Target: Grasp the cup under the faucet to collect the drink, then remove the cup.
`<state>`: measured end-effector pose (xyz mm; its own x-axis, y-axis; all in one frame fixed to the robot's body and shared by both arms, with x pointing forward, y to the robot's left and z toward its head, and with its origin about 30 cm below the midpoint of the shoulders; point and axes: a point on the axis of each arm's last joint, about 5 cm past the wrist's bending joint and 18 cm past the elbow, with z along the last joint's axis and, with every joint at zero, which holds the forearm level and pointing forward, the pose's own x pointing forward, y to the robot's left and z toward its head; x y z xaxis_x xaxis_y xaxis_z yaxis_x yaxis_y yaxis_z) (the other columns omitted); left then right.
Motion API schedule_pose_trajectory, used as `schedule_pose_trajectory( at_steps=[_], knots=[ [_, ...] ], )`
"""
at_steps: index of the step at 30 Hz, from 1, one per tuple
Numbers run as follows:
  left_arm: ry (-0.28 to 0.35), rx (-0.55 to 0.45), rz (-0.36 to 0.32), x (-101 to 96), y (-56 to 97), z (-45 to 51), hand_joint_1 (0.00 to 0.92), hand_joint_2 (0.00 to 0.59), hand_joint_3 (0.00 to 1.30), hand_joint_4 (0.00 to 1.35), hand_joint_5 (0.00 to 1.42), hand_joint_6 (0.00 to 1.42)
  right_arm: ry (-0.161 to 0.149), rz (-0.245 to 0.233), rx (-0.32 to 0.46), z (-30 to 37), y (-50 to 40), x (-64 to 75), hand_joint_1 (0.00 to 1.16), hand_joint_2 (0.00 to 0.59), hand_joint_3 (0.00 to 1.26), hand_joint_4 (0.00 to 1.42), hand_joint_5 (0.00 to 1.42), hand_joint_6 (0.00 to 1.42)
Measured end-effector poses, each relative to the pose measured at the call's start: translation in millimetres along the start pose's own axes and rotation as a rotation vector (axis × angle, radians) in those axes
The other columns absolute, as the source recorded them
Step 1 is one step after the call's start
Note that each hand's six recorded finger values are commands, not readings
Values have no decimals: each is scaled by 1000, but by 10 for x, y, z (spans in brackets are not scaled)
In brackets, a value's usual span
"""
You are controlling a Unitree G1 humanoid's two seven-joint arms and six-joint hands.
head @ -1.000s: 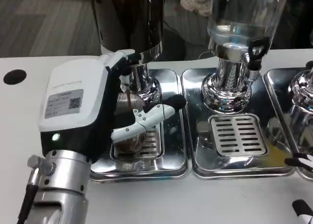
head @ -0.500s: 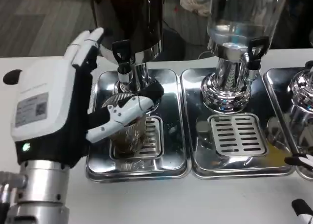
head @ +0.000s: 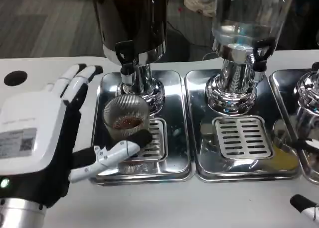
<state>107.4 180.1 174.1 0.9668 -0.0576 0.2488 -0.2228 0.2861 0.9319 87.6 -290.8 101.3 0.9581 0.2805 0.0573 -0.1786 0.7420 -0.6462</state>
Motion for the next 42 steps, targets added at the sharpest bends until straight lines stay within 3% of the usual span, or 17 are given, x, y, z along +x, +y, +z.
schedule_pose_trajectory(
  at_steps=[5, 11, 19, 23, 27, 31, 36, 40, 42],
  knots=[
    [15, 55, -76, -200, 10, -91, 0, 23, 218, 123, 237, 570, 10, 31, 48, 41, -21, 158, 579, 153, 190, 119, 109, 43],
    [57, 67, -114, -396, 11, -193, 0, 23, 218, 123, 236, 573, -29, 127, 73, 137, 34, 444, 580, 152, 173, 109, 108, 56],
    [80, 56, -150, -603, 0, -245, 0, 23, 218, 123, 235, 583, -59, 246, 89, 243, 277, 718, 580, 152, 169, 109, 108, 63],
    [93, 47, -186, -699, -37, -258, 0, 22, 218, 123, 235, 585, -90, 271, 90, 327, 368, 813, 588, 146, 168, 109, 118, 64],
    [110, 38, -200, -791, -66, -265, 0, 23, 218, 123, 235, 586, -100, 287, 105, 390, 445, 901, 590, 141, 164, 109, 118, 64],
    [120, 35, -211, -850, -82, -274, 0, 23, 211, 123, 235, 571, -129, 288, 106, 478, 477, 1004, 593, 136, 142, 89, 109, 64],
    [125, 29, -219, -929, -99, -277, 0, 26, 209, 123, 235, 566, -119, 300, 104, 564, 528, 1189, 603, 128, 118, 68, 100, 64],
    [131, 25, -233, -980, -109, -283, 0, 28, 209, 123, 235, 564, -135, 297, 103, 636, 554, 1339, 606, 127, 114, 65, 97, 64],
    [131, 22, -242, -1019, -106, -278, 0, 28, 209, 123, 235, 564, -105, 296, 96, 629, 586, 1454, 609, 125, 112, 65, 97, 64]
  ],
)
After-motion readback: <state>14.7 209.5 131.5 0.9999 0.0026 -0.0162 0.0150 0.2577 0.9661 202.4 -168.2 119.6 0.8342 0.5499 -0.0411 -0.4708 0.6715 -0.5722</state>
